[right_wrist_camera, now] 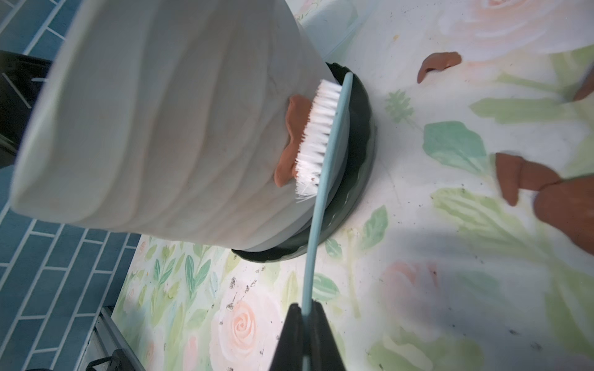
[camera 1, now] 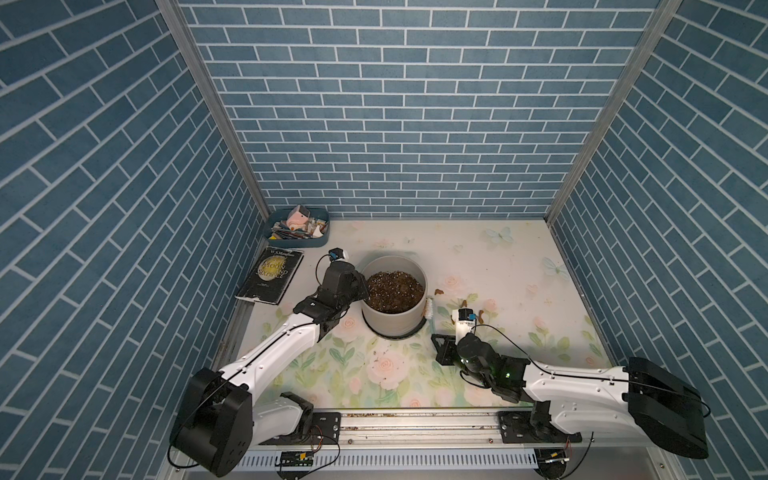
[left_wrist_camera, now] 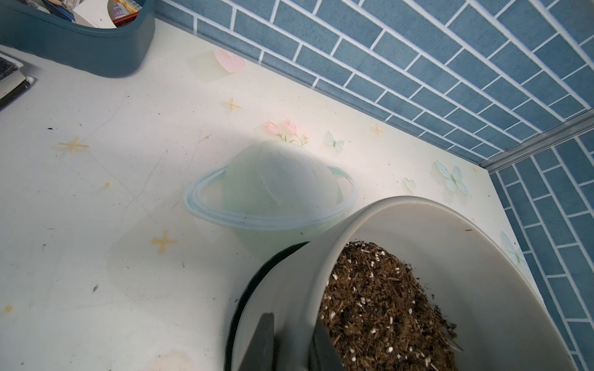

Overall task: Scrub the dried mud off the ceramic pot
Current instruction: Brush off the soil from the pot, then place the brush at the center of the board, then move the pot to the center of the board.

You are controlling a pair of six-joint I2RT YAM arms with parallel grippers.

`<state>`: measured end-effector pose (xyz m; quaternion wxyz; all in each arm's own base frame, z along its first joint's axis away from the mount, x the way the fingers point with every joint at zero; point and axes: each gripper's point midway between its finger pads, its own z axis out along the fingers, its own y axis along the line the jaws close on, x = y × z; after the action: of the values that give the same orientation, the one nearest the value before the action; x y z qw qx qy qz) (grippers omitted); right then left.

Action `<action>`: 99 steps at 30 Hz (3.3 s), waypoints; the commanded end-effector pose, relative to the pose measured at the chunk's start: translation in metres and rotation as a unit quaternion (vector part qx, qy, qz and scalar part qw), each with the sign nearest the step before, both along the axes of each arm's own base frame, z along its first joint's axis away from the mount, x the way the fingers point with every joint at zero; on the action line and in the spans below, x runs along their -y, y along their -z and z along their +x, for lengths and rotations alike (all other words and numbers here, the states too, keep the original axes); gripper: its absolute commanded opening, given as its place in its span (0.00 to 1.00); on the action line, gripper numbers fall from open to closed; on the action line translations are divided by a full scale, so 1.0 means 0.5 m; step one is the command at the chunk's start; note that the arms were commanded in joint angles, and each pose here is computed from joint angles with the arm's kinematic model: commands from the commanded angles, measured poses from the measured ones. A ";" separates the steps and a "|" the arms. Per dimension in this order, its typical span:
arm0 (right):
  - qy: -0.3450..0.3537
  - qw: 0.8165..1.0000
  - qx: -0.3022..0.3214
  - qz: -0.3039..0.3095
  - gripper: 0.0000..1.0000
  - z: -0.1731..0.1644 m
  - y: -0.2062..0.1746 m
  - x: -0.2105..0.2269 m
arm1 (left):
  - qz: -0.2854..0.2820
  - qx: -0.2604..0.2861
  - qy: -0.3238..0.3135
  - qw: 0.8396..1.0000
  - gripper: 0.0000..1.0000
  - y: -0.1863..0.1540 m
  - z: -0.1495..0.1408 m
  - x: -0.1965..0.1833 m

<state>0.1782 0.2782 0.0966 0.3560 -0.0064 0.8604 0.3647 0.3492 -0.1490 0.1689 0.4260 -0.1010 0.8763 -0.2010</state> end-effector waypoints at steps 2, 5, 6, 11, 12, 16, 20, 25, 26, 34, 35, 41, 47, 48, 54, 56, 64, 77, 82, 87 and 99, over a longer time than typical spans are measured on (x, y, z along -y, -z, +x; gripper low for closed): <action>-0.026 0.999 0.030 0.032 0.00 -0.012 -0.049 -0.017 | -0.024 -0.046 0.015 0.999 0.00 0.047 -0.022 0.022; -0.028 0.998 0.038 0.035 0.00 -0.014 -0.055 -0.009 | -0.016 -0.047 0.014 0.999 0.00 0.048 -0.022 0.018; -0.029 0.998 0.039 0.037 0.00 -0.016 -0.055 -0.006 | -0.013 -0.046 0.014 0.999 0.00 0.048 -0.021 0.017; -0.025 0.998 0.046 0.039 0.00 -0.019 -0.061 0.012 | -0.006 -0.049 0.013 0.999 0.00 0.052 -0.020 0.015; -0.026 0.998 0.048 0.040 0.00 -0.020 -0.063 0.014 | -0.006 -0.050 0.013 0.999 0.00 0.052 -0.020 0.015; -0.018 0.998 0.047 0.033 0.00 -0.023 -0.060 0.033 | -0.005 -0.051 0.014 0.999 0.00 0.053 -0.020 0.015; -0.011 0.998 0.048 0.031 0.00 -0.028 -0.061 0.058 | -0.001 -0.051 0.014 0.999 0.00 0.052 -0.021 0.014; -0.008 0.999 0.042 0.018 0.00 -0.038 -0.052 0.089 | 0.003 -0.050 0.014 0.999 0.00 0.049 -0.019 0.012; -0.011 0.999 0.040 0.015 0.00 -0.042 -0.049 0.092 | 0.003 -0.049 0.014 0.999 0.00 0.049 -0.019 0.012; 0.012 0.998 0.028 -0.049 0.00 -0.048 -0.030 0.155 | 0.007 -0.046 0.012 0.999 0.00 0.038 -0.018 0.008; 0.017 0.998 0.029 -0.048 0.00 -0.048 -0.035 0.162 | 0.010 -0.046 0.011 0.999 0.00 0.036 -0.017 0.007; 0.048 0.994 0.018 -0.093 0.00 -0.041 -0.022 0.196 | 0.037 -0.053 0.020 0.998 0.00 0.031 -0.012 0.005; 0.085 0.983 -0.010 -0.162 0.00 -0.031 0.010 0.232 | 0.079 -0.074 0.045 0.993 0.00 0.034 -0.012 0.007; 0.098 0.980 -0.016 -0.174 0.00 -0.027 0.014 0.246 | 0.087 -0.077 0.049 0.992 0.00 0.036 -0.015 0.005; 0.153 0.967 -0.059 -0.193 0.00 0.004 0.030 0.321 | 0.122 -0.083 0.079 0.986 0.00 0.035 -0.023 0.009; 0.163 0.964 -0.077 -0.198 0.00 0.016 0.041 0.340 | 0.132 -0.084 0.092 0.983 0.00 0.035 -0.027 0.013; 0.204 0.948 -0.116 -0.215 0.00 0.058 0.076 0.400 | 0.142 -0.078 0.133 0.978 0.00 0.018 -0.055 0.027; 0.176 0.950 -0.155 -0.206 0.00 0.051 0.146 0.397 | 0.126 -0.085 0.174 0.973 0.00 0.033 -0.105 0.064; 0.174 0.947 -0.169 -0.212 0.00 0.033 0.169 0.403 | 0.118 -0.074 0.166 0.976 0.04 0.012 -0.106 0.067; 0.178 0.943 -0.177 -0.216 0.04 0.033 0.172 0.405 | 0.129 -0.062 0.139 0.980 0.35 -0.012 -0.097 0.047; 0.186 0.941 -0.168 -0.228 0.50 0.047 0.147 0.410 | 0.111 -0.004 0.096 0.989 0.46 -0.092 -0.081 0.028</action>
<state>0.2061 0.0780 0.0221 0.2691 0.1405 0.9475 0.1000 0.3045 -0.1649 0.1894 0.3776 0.0459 0.9154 -0.1319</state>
